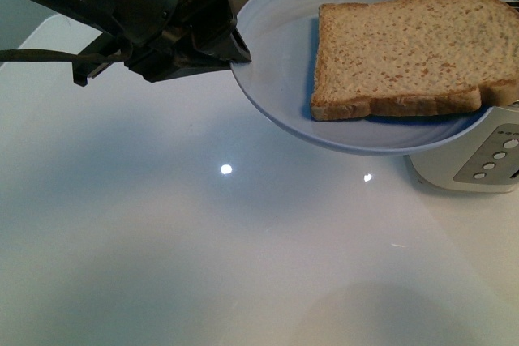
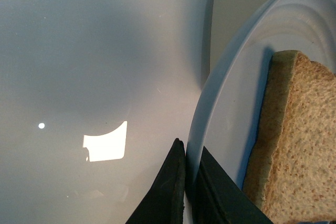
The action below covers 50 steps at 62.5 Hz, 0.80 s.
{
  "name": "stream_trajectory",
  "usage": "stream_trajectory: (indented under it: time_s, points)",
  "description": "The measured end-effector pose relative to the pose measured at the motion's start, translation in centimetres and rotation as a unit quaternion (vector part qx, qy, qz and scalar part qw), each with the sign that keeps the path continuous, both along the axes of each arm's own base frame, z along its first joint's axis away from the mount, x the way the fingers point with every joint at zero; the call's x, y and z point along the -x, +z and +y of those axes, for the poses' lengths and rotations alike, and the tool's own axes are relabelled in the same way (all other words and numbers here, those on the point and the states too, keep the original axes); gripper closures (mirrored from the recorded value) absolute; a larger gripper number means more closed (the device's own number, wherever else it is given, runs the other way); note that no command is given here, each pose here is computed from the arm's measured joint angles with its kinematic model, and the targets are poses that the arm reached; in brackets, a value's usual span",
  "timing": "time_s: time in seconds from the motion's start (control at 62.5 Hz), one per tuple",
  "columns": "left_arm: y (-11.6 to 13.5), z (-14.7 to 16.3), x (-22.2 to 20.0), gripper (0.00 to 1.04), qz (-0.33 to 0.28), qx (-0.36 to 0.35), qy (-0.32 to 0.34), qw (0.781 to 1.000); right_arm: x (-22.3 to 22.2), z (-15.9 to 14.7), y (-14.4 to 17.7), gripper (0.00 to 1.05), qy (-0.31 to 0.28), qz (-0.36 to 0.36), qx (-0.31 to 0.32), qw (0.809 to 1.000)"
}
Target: Left arm holds plate, right arm toasts bread
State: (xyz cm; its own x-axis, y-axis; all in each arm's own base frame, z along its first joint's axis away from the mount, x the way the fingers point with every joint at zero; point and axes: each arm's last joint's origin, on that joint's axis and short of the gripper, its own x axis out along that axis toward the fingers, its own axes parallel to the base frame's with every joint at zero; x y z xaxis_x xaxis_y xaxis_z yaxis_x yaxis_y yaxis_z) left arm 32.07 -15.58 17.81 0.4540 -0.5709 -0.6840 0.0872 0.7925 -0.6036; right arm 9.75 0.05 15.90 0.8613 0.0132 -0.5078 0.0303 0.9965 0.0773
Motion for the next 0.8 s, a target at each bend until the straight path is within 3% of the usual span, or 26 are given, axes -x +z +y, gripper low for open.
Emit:
stream_trajectory:
  time_s: [0.256, 0.464, 0.64, 0.8]
  points:
    - [0.0, -0.2, 0.1, 1.02, 0.000, 0.003, -0.003, 1.000, -1.2, -0.5, 1.6, 0.09, 0.002, -0.019, -0.036, 0.999]
    - [0.1, -0.4, 0.1, 1.02, 0.000, 0.006, -0.005, 1.000, -4.5, -1.2, 4.6, 0.09, 0.017, -0.042, -0.117, 0.992]
    - [0.1, -0.5, 0.2, 1.02, 0.003, 0.007, -0.005, 1.000, -8.8, -1.0, 4.9, 0.09, 0.077, -0.020, -0.241, 0.967]
    - [0.1, -0.5, 0.2, 1.02, 0.003, 0.007, -0.005, 1.000, -10.7, -0.8, 3.7, 0.09, 0.098, 0.000, -0.306, 0.947]
